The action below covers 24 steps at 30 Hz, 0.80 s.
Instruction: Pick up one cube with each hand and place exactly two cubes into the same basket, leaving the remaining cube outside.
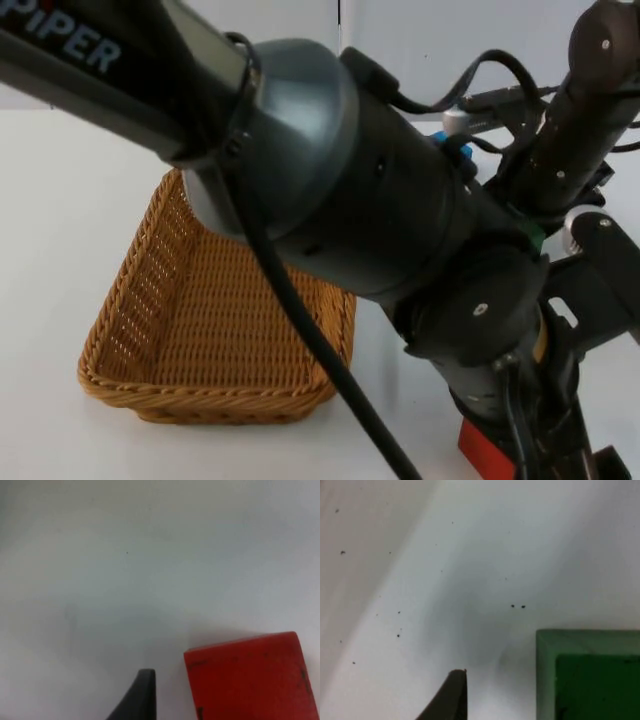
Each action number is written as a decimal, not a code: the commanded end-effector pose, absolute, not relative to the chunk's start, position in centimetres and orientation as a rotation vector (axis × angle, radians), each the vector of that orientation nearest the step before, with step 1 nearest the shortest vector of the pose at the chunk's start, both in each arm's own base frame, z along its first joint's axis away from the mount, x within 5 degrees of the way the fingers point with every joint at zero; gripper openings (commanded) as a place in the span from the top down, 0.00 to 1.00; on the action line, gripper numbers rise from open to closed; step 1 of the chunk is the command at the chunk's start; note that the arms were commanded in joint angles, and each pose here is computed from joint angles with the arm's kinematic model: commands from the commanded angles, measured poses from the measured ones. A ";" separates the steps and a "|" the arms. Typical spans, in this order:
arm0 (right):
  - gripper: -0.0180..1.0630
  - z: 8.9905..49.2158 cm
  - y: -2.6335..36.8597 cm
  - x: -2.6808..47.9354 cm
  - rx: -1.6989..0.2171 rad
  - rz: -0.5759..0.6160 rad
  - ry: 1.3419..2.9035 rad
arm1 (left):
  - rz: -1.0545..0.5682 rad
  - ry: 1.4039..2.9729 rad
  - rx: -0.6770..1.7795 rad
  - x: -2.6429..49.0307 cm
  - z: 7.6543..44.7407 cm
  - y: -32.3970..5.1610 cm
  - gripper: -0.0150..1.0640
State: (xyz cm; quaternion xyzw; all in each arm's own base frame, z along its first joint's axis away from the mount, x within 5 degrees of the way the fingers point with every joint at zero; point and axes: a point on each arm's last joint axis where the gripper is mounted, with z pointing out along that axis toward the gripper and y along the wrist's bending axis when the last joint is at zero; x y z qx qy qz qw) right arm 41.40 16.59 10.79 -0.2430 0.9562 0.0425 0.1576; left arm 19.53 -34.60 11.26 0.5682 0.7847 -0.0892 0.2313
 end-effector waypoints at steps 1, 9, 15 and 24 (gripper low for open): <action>0.01 11.1 16.6 41.6 -0.709 0.115 2.722 | -0.261 2.162 1.536 19.7 11.3 -34.7 0.10; 0.01 11.1 16.5 41.4 -0.731 0.109 2.734 | -0.233 2.209 1.507 21.4 9.9 -33.8 0.10; 0.01 11.1 16.5 41.5 -0.736 0.101 2.722 | -0.278 2.206 1.522 21.1 9.0 -34.1 0.11; 0.01 11.1 16.5 41.5 -0.736 0.101 2.720 | -0.298 2.196 1.499 21.2 9.1 -34.3 0.12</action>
